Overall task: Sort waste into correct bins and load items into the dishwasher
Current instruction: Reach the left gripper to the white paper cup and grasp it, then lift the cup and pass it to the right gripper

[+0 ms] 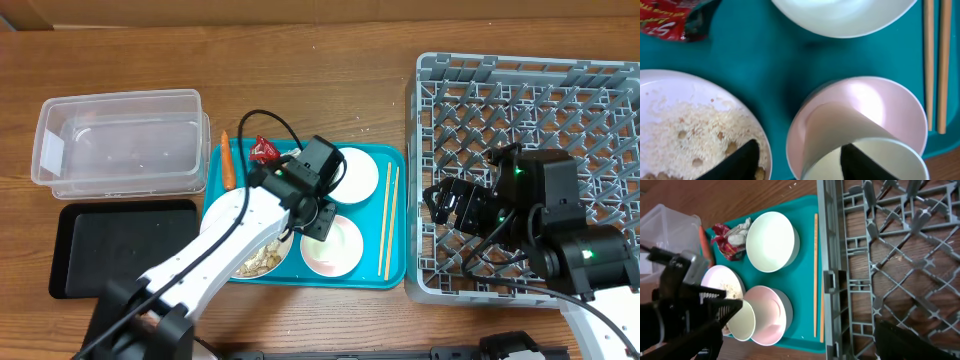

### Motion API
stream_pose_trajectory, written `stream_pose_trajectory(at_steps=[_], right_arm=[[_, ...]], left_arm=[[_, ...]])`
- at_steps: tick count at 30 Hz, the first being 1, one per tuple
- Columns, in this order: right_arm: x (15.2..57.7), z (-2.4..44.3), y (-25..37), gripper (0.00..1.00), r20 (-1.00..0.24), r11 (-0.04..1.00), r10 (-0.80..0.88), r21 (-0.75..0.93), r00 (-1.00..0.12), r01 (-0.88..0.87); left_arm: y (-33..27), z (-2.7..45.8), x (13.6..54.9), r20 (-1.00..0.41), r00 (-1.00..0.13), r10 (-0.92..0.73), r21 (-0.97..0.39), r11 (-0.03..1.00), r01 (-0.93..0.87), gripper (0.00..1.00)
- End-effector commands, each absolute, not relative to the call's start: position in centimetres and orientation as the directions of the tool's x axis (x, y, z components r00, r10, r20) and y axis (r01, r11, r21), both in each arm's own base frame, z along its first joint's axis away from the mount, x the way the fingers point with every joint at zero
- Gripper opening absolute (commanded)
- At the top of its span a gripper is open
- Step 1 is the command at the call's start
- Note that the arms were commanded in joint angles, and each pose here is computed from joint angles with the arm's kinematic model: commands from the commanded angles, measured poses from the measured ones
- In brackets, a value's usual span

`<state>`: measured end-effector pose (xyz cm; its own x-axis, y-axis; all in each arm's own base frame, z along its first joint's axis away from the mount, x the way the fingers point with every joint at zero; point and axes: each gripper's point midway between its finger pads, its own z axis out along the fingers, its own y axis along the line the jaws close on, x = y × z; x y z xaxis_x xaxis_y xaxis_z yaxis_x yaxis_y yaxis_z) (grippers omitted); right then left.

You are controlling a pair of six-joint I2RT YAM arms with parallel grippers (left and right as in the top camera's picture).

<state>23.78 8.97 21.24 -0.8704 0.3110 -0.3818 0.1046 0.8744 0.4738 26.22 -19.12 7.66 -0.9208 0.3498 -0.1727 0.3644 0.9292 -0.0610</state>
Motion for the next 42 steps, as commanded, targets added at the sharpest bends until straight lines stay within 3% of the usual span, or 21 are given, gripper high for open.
stream_pose_trajectory(at_steps=[1, 2, 4, 5, 11, 19, 23, 27, 32, 37, 42], right_arm=[[24.2, 22.3, 8.8, 1.00, -0.409, 0.873, 0.321, 0.477, -0.854, 0.100], [24.2, 22.3, 8.8, 1.00, -0.410, 0.873, 0.322, 0.477, -0.854, 0.100], [24.1, 22.3, 8.8, 1.00, -0.407, 0.874, 0.321, 0.475, -0.856, 0.102], [24.1, 22.2, 8.8, 1.00, -0.406, 0.874, 0.321, 0.475, -0.856, 0.102], [24.2, 22.3, 8.8, 1.00, -0.408, 0.874, 0.321, 0.476, -0.855, 0.101], [24.1, 22.3, 8.9, 1.00, -0.403, 0.871, 0.320, 0.480, -0.858, 0.099], [24.1, 23.4, 10.9, 0.95, -0.417, 0.834, 0.265, 0.552, -0.869, -0.011], [23.4, 27.3, 15.1, 0.88, -0.490, 0.671, 0.142, 0.686, -0.860, -0.280], [22.9, 31.5, 17.5, 0.85, -0.598, 0.498, 0.094, 0.720, -0.796, -0.483], [22.0, 35.1, 19.0, 0.84, -0.694, 0.334, 0.058, 0.691, -0.718, -0.641], [22.0, 36.4, 19.2, 0.85, -0.746, 0.299, 0.058, 0.647, -0.663, -0.702]], left_arm=[[-20.1, 7.2, 26.3, -0.160, -0.918, 0.364, -0.096, 0.920, 0.381, 0.43], [-20.4, 7.1, 26.1, -0.152, -0.915, 0.373, -0.112, 0.913, 0.391, 0.35], [-20.7, 7.0, 25.8, -0.142, -0.912, 0.384, -0.132, 0.906, 0.402, 0.08], [-20.7, 7.0, 25.9, -0.144, -0.912, 0.383, -0.133, 0.906, 0.402, 0.04], [-21.1, 9.9, 26.7, -0.155, -0.914, 0.376, -0.141, 0.907, 0.397, 0.04], [-22.1, 19.3, 29.2, -0.266, -0.892, 0.366, -0.214, 0.880, 0.425, 0.04], [-24.3, 24.5, 29.7, -0.381, -0.839, 0.389, -0.474, 0.697, 0.538, 0.04], [-24.6, 28.5, 29.3, -0.429, -0.842, 0.326, -0.700, 0.470, 0.538, 0.04], [-23.6, 30.8, 29.4, -0.456, -0.847, 0.273, -0.778, 0.339, 0.529, 0.04], [-24.4, 33.8, 27.9, -0.511, -0.818, 0.263, -0.819, 0.140, 0.557, 0.04], [-24.9, 34.9, 27.2, -0.520, -0.814, 0.259, -0.832, 0.061, 0.552, 0.04]])
